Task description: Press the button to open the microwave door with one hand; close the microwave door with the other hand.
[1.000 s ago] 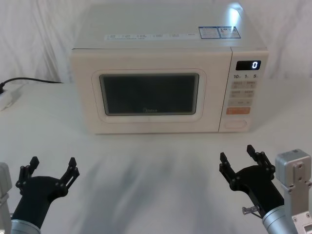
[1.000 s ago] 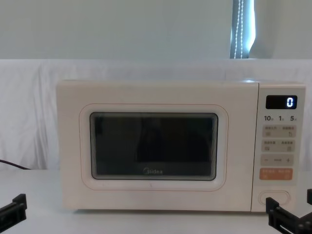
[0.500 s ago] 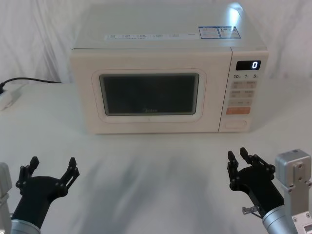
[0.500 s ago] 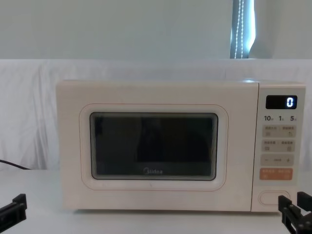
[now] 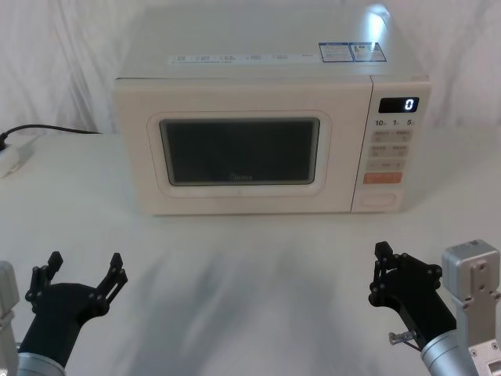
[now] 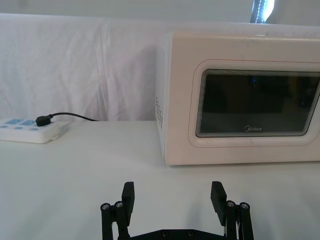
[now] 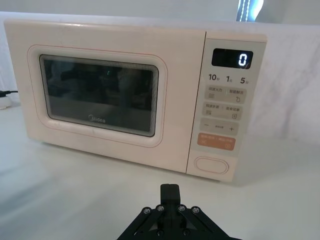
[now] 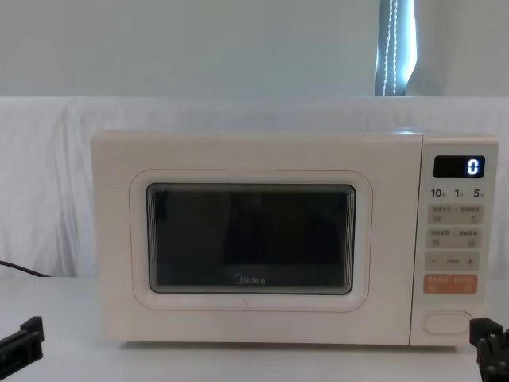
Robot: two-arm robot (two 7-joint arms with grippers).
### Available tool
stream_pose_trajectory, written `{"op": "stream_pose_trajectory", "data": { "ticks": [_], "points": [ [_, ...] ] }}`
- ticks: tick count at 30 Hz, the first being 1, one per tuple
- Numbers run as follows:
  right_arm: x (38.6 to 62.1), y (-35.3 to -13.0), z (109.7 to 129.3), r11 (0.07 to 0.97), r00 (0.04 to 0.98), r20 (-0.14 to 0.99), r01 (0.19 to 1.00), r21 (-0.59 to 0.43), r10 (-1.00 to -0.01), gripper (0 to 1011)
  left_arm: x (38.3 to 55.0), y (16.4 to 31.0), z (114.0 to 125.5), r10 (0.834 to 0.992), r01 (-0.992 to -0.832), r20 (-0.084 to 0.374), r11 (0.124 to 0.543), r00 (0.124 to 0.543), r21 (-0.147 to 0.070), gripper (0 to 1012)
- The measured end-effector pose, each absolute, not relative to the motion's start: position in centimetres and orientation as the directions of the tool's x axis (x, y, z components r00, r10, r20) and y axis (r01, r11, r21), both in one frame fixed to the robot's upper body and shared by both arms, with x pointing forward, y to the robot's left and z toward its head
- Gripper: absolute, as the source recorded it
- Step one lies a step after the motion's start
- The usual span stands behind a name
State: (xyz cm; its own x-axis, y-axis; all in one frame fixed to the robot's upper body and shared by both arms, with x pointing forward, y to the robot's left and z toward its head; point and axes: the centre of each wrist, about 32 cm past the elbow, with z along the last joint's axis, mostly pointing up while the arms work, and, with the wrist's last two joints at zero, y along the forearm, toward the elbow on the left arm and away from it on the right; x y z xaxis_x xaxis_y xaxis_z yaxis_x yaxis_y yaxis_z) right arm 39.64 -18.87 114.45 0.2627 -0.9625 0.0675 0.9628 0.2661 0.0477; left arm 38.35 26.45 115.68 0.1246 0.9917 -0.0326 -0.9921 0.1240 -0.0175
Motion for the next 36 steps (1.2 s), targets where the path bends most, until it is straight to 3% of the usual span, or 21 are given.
{"op": "stream_pose_trajectory", "data": {
  "ticks": [19,36],
  "points": [
    [39.9,-19.0,114.6,0.247,0.244,0.055,0.968,0.045,-0.968,0,38.4,26.4,115.7,0.992,-0.992,-0.033,0.124,0.125,-0.018,1001],
    [42.5,-19.2,115.1,0.204,0.204,0.050,0.979,0.001,-0.978,0,38.4,26.5,115.7,0.992,-0.992,-0.033,0.124,0.125,-0.017,1001]
  ]
}}
